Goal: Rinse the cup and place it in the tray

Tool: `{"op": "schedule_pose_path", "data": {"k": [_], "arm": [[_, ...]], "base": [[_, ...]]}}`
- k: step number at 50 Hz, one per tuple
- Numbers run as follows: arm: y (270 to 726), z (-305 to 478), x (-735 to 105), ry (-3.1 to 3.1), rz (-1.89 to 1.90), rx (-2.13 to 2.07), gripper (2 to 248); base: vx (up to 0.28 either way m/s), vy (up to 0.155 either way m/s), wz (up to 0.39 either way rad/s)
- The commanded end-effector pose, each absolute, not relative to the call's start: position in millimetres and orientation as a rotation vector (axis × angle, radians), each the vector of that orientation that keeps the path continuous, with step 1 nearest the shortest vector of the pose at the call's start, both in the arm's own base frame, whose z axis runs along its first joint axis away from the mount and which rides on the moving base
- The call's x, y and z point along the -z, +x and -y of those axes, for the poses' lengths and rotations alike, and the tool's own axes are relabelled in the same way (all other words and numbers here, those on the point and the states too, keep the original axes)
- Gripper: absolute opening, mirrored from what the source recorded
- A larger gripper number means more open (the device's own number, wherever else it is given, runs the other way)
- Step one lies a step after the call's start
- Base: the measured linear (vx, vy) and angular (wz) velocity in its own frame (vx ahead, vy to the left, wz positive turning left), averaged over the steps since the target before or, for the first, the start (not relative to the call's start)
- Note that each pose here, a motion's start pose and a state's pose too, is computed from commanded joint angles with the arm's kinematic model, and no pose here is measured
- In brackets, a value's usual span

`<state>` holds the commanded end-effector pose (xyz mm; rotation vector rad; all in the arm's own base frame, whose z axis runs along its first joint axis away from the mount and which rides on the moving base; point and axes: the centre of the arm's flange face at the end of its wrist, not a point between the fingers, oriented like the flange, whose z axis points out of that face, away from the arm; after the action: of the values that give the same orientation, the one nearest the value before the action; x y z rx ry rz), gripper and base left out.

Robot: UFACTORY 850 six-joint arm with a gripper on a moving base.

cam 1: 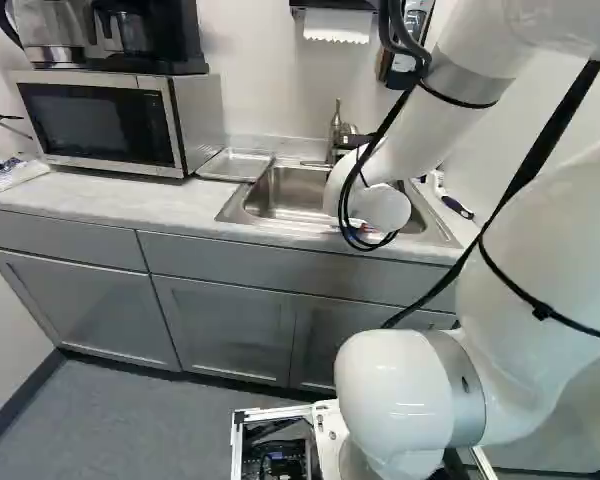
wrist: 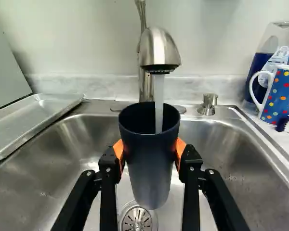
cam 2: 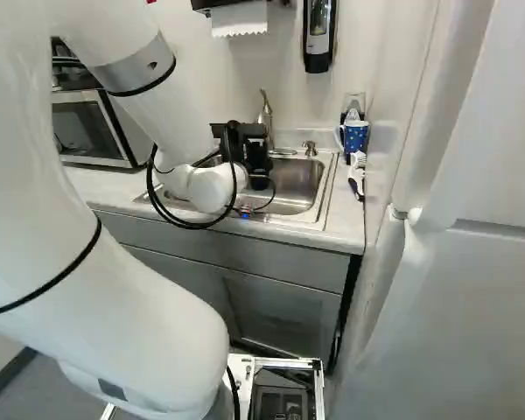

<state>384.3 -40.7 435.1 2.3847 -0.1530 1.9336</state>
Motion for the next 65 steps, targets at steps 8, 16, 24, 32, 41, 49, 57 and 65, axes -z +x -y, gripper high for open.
{"op": "schedule_pose_path", "data": {"k": [8, 16, 24, 32, 41, 49, 57, 65], "arm": [[384.3, 40.7, -435.1, 2.385, 0.153, -1.934, 122], [384.3, 40.7, -435.1, 2.385, 0.153, -1.934, 122], [384.3, 40.7, -435.1, 2.385, 0.153, -1.934, 122], [384.3, 40.7, -435.1, 2.385, 0.153, -1.934, 122], [384.3, 40.7, -435.1, 2.385, 0.153, -1.934, 122], [384.3, 40.7, -435.1, 2.385, 0.153, -1.934, 122], [384.3, 40.7, -435.1, 2.385, 0.153, -1.934, 122], [384.3, 40.7, -435.1, 2.385, 0.153, -1.934, 122]], "base": [[0.000, 0.000, 0.000], [0.000, 0.000, 0.000], [0.000, 0.000, 0.000], [0.000, 0.000, 0.000], [0.000, 0.000, 0.000], [0.000, 0.000, 0.000], [0.000, 0.000, 0.000], [0.000, 0.000, 0.000]]}}
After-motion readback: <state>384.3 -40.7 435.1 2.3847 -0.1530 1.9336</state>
